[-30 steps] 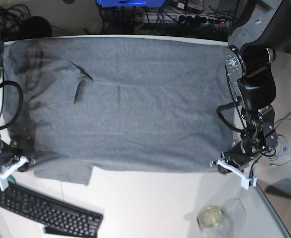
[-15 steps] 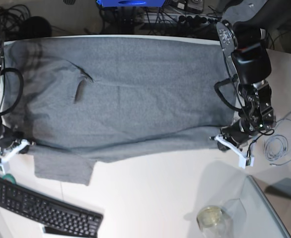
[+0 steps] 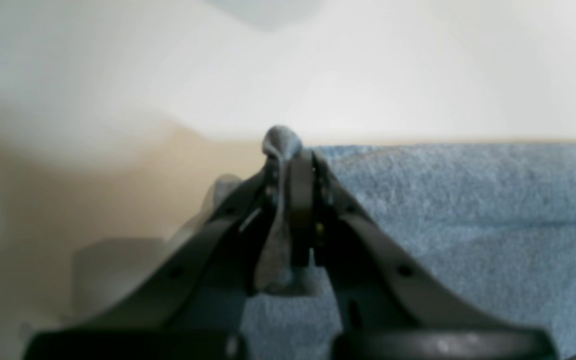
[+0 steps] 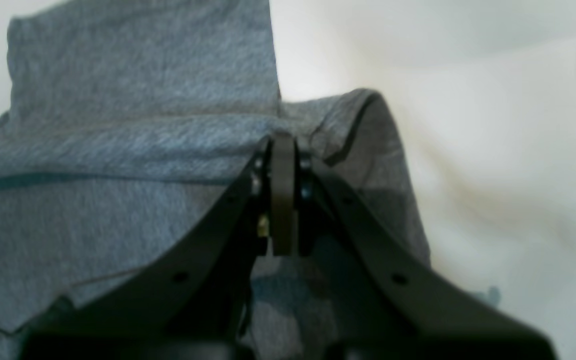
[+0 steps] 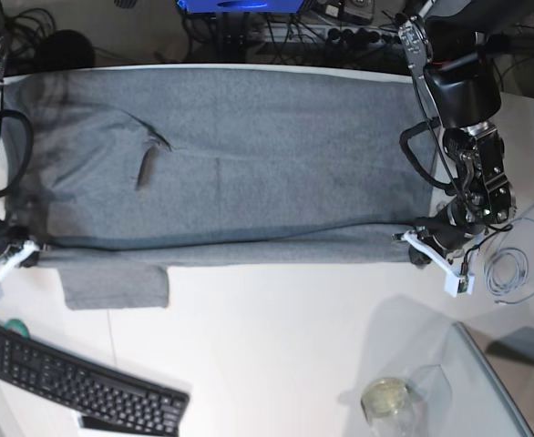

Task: Layout the t-shirt on the table in an organized manner, then fold the t-shirt properly
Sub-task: 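Fold the hem half over toward the collar with both grippers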

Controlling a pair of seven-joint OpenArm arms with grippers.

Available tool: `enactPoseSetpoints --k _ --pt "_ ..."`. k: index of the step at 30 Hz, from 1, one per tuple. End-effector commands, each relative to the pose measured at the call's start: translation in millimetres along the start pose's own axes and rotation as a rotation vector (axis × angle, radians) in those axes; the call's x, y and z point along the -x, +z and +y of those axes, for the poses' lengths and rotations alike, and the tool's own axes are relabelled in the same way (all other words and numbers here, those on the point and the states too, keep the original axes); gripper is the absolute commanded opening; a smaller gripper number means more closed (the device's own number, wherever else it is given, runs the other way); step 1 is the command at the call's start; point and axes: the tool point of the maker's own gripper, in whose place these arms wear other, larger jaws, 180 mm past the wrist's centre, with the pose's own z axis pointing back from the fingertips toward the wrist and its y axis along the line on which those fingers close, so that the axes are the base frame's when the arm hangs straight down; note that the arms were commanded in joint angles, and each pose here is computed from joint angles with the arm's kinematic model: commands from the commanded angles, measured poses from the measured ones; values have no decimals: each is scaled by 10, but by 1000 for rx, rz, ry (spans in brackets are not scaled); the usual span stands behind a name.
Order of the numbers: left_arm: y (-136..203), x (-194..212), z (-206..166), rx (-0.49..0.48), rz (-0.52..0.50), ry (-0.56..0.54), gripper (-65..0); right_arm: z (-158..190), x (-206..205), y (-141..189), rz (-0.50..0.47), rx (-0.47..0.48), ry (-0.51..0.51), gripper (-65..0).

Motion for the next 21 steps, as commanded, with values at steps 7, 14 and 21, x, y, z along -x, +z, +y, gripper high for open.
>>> enactPoseSetpoints --k 7,14,21 --pt "221 -193 -6 30 -86 26 -650 -24 -112 182 -62 10 61 -650" --pt "381 -81 -37 37 -95 24 -650 -196 37 407 -56 50 -23 -650" --pt "414 82 -22 33 -68 26 -650 -121 299 526 -14 53 -3 -650"
